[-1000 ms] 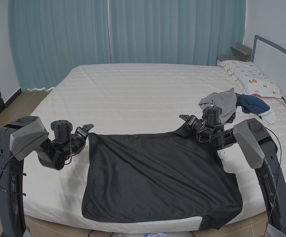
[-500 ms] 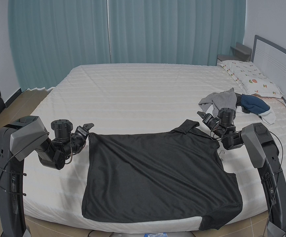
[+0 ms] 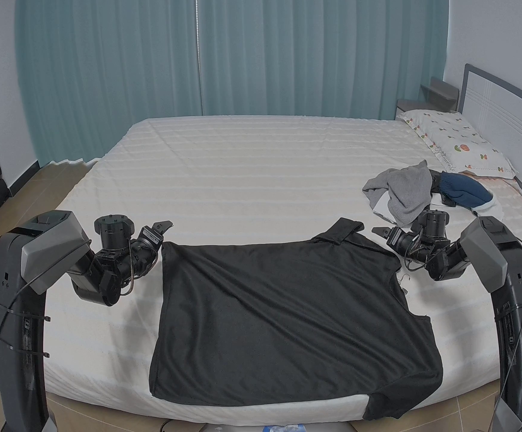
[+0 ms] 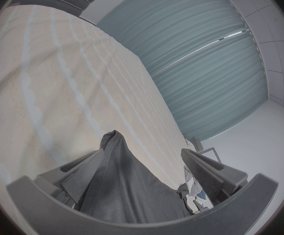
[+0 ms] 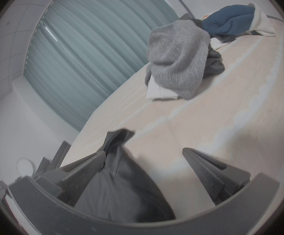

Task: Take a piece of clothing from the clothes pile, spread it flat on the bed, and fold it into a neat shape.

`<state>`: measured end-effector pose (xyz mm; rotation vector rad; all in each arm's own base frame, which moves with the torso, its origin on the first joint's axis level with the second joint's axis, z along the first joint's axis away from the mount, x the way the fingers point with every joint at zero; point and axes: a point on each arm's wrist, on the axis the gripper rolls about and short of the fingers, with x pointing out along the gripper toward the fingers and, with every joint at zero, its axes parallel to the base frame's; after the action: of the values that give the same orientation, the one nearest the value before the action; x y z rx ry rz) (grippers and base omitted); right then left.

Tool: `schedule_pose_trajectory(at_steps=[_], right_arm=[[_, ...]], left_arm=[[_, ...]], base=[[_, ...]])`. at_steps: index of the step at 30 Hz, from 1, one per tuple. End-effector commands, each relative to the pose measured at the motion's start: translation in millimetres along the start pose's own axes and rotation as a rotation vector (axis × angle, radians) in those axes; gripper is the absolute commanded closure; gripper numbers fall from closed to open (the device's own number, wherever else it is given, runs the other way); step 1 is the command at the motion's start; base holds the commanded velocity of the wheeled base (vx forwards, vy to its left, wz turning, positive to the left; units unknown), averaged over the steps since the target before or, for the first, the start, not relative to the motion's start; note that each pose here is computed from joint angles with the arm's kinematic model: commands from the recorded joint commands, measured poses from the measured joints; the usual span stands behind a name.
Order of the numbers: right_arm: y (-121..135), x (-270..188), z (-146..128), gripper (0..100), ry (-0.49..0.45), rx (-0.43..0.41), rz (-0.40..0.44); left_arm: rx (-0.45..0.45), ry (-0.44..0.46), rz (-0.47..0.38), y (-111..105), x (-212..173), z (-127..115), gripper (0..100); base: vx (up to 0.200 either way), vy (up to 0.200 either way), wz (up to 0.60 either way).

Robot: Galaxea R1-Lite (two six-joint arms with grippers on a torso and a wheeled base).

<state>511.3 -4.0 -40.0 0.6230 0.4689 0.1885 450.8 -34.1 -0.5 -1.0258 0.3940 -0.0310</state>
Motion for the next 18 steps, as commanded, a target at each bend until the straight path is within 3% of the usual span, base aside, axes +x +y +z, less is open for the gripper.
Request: schedule_pose_trajectory(at_steps=[1, 10, 11, 18], right_arm=[[0.5, -20.0, 5.0, 0, 0.022, -0.031, 0.016], [8.1, -26.6, 3.1, 0, 0.041, -0.032, 0.027], [9.2, -29.1, 1.2, 100, 0.057, -0.029, 0.034], [12.1, -34.6, -9.6, 100, 0.114, -0.043, 0.054]], left_arm=[[0.001, 0.0, -0.004, 1.7, 4.3, -0.8, 0], [0.029, 0.003, -0.002, 4.8, 8.8, -2.7, 0], [0.032, 0.004, -0.001, 5.4, 9.0, -3.0, 0], [0.032, 0.004, -0.001, 5.6, 9.3, -3.1, 0]], base=[[0.0, 0.0, 0.0], [0.0, 0.0, 0.0], [0.0, 0.0, 0.0], [0.0, 0.0, 0.0]])
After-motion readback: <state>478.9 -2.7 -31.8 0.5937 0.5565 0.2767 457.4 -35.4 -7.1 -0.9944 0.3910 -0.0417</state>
